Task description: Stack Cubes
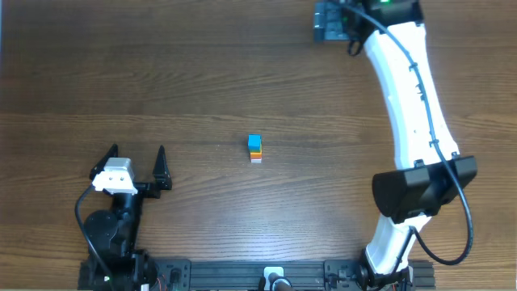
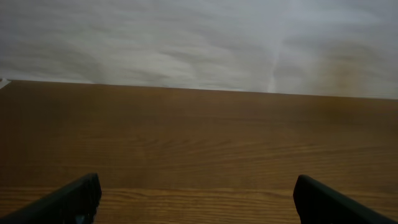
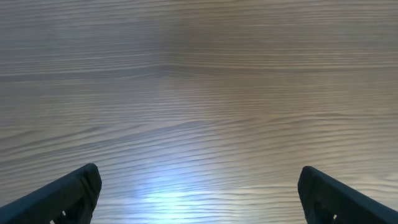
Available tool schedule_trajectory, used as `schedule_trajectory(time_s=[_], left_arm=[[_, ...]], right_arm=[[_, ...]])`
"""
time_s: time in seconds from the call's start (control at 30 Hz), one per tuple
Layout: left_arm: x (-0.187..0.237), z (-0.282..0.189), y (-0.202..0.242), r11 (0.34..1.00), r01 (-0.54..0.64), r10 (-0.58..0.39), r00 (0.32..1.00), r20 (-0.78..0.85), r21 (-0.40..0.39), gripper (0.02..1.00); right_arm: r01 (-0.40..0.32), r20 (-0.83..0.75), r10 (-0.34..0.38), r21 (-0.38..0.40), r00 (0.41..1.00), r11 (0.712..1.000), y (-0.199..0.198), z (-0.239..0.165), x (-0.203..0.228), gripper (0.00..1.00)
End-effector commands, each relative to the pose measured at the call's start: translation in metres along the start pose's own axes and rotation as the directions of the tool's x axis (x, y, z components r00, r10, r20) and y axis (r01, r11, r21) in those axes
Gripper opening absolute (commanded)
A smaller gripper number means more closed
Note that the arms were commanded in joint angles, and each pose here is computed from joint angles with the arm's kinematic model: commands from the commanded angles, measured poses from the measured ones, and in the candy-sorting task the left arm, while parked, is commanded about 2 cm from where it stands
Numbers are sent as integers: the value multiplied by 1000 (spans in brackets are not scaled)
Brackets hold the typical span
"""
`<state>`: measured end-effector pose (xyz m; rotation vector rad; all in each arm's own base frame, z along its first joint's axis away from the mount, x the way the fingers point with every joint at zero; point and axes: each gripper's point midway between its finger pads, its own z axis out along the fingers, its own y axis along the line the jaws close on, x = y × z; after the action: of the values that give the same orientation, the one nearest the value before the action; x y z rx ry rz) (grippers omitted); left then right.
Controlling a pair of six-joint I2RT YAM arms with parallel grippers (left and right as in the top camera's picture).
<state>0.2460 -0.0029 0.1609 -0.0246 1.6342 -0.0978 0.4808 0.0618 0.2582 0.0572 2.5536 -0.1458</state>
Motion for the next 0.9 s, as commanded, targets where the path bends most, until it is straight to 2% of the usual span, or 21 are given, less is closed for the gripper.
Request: schedule_trajectory(time_s=[0.03,0.17,0.3,0.4,0.57,0.73,0.9], left_arm=[[1,0,-1,1000,-11,11,1000,1,6,1000],[1,0,-1,1000,-11,11,1000,1,6,1000],[1,0,-1,1000,-11,11,1000,1,6,1000],[1,0,-1,1000,-11,11,1000,1,6,1000],[1,0,-1,1000,-11,11,1000,1,6,1000],[1,0,-1,1000,-11,11,1000,1,6,998],[1,0,-1,1000,-11,11,1000,1,6,1000]], right_arm=[[34,56,-38,69,998,997,-45,-23,-11,991],[31,105,-40,86,994,996,-64,-38,-11,991],[-4,175,-13,92,984,996,-79,-61,-1,993],[-23,216,2,95,976,995,-88,-79,18,993],[-11,291,-17,94,957,996,-95,-103,58,993],[-16,392,-5,51,920,999,-94,-120,105,991],[25,544,-13,-15,839,1000,-86,-141,149,991]])
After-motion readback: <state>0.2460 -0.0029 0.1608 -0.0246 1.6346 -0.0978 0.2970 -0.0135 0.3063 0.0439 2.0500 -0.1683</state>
